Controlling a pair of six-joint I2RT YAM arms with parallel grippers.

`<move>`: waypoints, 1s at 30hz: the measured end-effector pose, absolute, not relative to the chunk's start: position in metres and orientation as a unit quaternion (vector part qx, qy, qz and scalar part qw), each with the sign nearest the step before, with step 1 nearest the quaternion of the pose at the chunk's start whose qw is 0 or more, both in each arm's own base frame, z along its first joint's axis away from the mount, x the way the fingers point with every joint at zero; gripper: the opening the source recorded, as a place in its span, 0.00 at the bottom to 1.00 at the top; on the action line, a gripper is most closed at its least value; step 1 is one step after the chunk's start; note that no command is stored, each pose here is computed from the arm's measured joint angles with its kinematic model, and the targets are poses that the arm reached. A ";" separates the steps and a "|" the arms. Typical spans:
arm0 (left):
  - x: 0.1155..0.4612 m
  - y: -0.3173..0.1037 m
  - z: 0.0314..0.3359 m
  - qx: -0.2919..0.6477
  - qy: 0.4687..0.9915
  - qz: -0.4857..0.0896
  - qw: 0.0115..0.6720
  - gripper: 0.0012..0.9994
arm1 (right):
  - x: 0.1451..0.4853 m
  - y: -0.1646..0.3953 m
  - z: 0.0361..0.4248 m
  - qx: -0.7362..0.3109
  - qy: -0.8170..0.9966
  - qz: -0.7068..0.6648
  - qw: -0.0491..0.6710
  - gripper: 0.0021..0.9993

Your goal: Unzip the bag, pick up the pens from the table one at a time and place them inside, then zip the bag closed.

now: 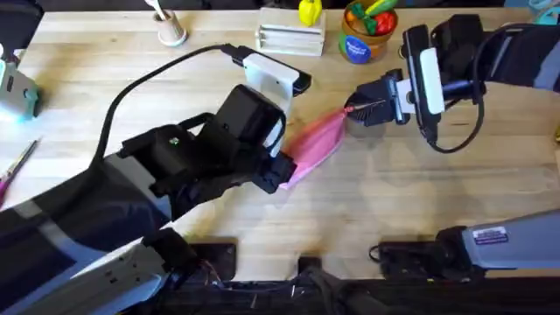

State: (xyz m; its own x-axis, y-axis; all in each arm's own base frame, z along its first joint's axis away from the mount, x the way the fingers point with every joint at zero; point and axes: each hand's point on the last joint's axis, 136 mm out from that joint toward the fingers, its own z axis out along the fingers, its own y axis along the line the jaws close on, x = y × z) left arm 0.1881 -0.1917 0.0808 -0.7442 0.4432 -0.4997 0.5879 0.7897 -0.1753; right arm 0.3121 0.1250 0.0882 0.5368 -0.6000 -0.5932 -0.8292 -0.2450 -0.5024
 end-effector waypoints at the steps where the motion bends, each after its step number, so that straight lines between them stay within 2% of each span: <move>1: 0.188 -0.192 0.081 0.280 0.920 -0.163 0.222 0.04 | 0.311 0.126 0.089 -0.775 0.460 0.144 0.410 0.03; 15: 0.187 -0.191 0.081 0.281 0.920 -0.162 0.220 0.04 | 0.297 0.126 0.091 -0.758 0.481 0.186 0.400 0.03; 20: 0.187 -0.191 0.081 0.281 0.920 -0.163 0.220 0.04 | 0.295 0.120 0.087 -0.762 0.497 0.183 0.373 0.03; 30: 0.187 -0.191 0.081 0.281 0.920 -0.163 0.220 0.04 | 0.298 0.121 0.119 -0.772 0.500 0.182 0.347 0.03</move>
State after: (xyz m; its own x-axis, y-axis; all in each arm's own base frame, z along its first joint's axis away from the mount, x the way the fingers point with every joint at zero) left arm 0.1868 -0.1909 0.0805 -0.7460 0.4450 -0.4954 0.5879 0.7895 -0.1762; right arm 0.2984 0.1209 0.1187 0.4345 -0.6453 -0.6283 -0.8983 -0.2597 -0.3545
